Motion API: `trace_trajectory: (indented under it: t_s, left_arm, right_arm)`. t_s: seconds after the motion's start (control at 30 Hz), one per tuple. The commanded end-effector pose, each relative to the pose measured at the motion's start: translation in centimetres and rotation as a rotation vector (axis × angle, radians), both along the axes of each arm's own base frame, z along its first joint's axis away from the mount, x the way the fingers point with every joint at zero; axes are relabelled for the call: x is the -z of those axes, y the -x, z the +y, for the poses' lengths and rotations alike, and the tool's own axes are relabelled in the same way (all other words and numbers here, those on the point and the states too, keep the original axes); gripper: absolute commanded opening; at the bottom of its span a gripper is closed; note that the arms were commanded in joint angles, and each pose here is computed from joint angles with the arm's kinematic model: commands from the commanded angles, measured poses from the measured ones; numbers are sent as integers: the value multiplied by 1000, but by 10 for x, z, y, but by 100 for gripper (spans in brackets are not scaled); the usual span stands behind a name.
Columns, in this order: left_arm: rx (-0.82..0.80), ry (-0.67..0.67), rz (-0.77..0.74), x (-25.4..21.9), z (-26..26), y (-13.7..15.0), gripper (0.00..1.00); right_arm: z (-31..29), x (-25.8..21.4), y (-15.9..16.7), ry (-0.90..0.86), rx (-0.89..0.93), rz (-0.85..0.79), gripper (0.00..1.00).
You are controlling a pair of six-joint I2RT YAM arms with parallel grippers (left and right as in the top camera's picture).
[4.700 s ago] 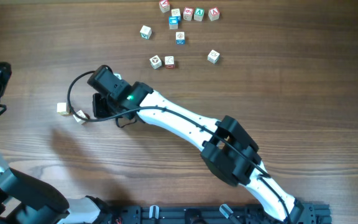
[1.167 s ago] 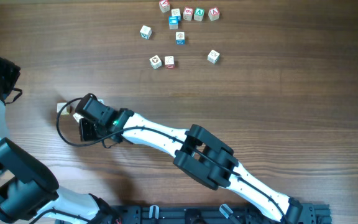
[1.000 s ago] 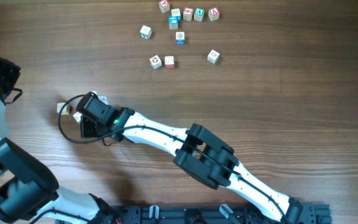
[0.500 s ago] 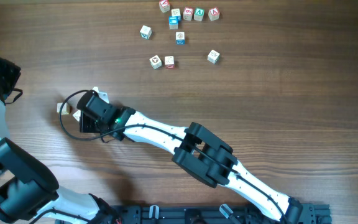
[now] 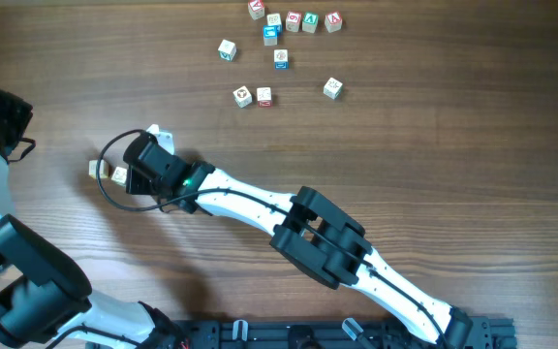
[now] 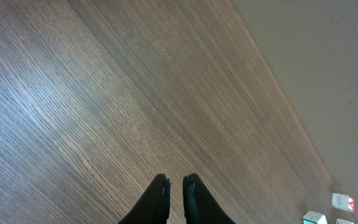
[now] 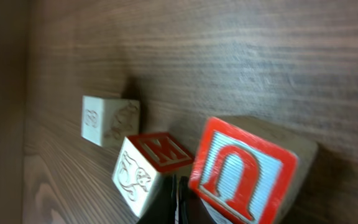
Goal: Form a horizontal line
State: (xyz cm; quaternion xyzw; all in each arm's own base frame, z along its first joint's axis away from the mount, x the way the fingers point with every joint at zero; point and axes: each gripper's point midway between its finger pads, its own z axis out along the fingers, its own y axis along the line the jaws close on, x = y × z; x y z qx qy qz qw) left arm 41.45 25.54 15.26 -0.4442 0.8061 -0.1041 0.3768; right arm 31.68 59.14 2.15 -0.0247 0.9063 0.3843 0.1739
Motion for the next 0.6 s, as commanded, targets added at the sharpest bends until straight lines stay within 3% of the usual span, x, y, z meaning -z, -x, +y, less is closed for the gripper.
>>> trace_trajectory:
  t_s: [0.0,0.13,0.37,0.57]
  left_arm:
    - [-7,11,20,9,1,2,13]
    - [-3,20,40,13,-1,5,4]
    - [138,-38,153,48,-9,10,4]
    - [163,48,283,104,-16,23,4]
  right_arm:
    - [2,6,-8,3,8,-36,5]
    - [3,7,-6,0,1,-34,5]
    - [3,8,-3,6,-31,-37,5]
    - [4,8,-1,8,-56,-45,5]
